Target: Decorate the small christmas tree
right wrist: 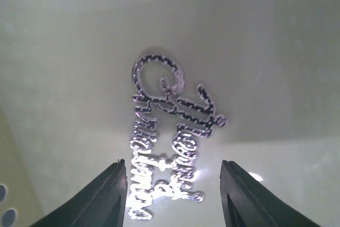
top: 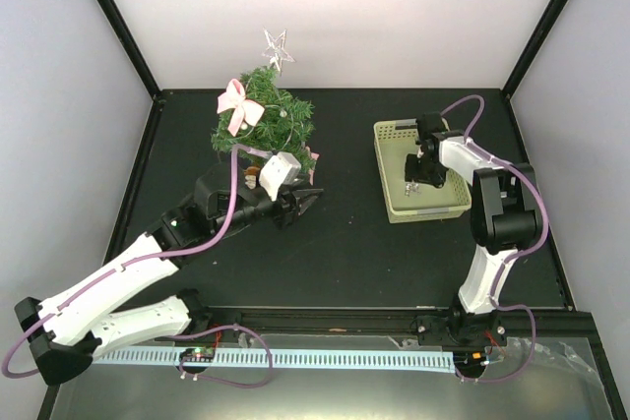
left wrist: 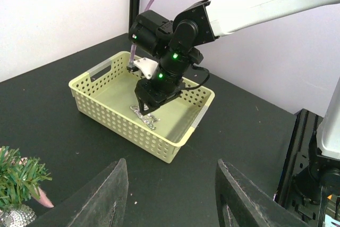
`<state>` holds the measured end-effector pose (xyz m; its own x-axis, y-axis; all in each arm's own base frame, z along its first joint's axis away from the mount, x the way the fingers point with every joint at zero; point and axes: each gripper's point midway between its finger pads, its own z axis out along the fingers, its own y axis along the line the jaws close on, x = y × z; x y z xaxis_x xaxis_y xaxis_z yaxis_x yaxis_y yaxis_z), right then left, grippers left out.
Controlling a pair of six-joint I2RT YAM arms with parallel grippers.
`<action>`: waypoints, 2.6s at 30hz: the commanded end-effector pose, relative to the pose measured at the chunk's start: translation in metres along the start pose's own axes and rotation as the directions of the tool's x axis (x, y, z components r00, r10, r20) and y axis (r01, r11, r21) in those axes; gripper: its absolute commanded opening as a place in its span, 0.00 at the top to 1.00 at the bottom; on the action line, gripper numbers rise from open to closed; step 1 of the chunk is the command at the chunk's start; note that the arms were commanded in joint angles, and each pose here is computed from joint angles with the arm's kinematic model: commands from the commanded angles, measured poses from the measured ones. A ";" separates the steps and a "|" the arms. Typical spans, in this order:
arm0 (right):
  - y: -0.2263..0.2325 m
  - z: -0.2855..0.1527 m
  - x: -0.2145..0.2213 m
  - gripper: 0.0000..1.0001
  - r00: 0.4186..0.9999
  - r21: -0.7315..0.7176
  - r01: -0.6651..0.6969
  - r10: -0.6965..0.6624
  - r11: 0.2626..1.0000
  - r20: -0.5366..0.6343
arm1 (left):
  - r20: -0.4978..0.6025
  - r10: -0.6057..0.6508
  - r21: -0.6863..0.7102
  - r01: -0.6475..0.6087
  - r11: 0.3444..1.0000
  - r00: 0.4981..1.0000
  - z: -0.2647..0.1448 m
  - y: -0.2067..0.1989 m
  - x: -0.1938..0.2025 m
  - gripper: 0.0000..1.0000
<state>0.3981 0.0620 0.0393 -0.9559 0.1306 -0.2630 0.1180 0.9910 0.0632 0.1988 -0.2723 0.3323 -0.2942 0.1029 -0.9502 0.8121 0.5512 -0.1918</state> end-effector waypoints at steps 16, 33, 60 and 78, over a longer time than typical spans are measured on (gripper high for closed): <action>0.004 0.032 0.031 0.53 0.991 0.026 -0.034 0.037 0.999 -0.125 | 0.040 -0.004 0.021 0.003 1.000 0.999 -0.001 -0.003 -0.010 0.53; -0.001 0.016 0.020 0.72 0.998 0.047 -0.020 0.023 0.999 -0.062 | 0.043 -0.004 0.015 0.003 1.000 0.999 -0.005 -0.003 -0.010 0.53; 0.006 0.032 -0.011 0.43 0.996 0.069 -0.021 0.027 0.997 -0.089 | 0.046 0.023 -0.014 -0.023 1.000 0.999 -0.005 0.000 -0.024 0.53; 0.006 0.026 -0.019 0.66 0.999 0.057 0.009 -0.007 0.998 -0.044 | 0.062 0.041 -0.046 -0.038 0.998 0.997 -0.012 0.004 -0.026 0.53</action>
<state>0.4266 0.0709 0.0181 -0.9666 0.1343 -0.2183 0.1328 0.9909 0.0218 0.2025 -0.2688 0.3364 -0.2743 0.1063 -0.9557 0.8026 0.5728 -0.1667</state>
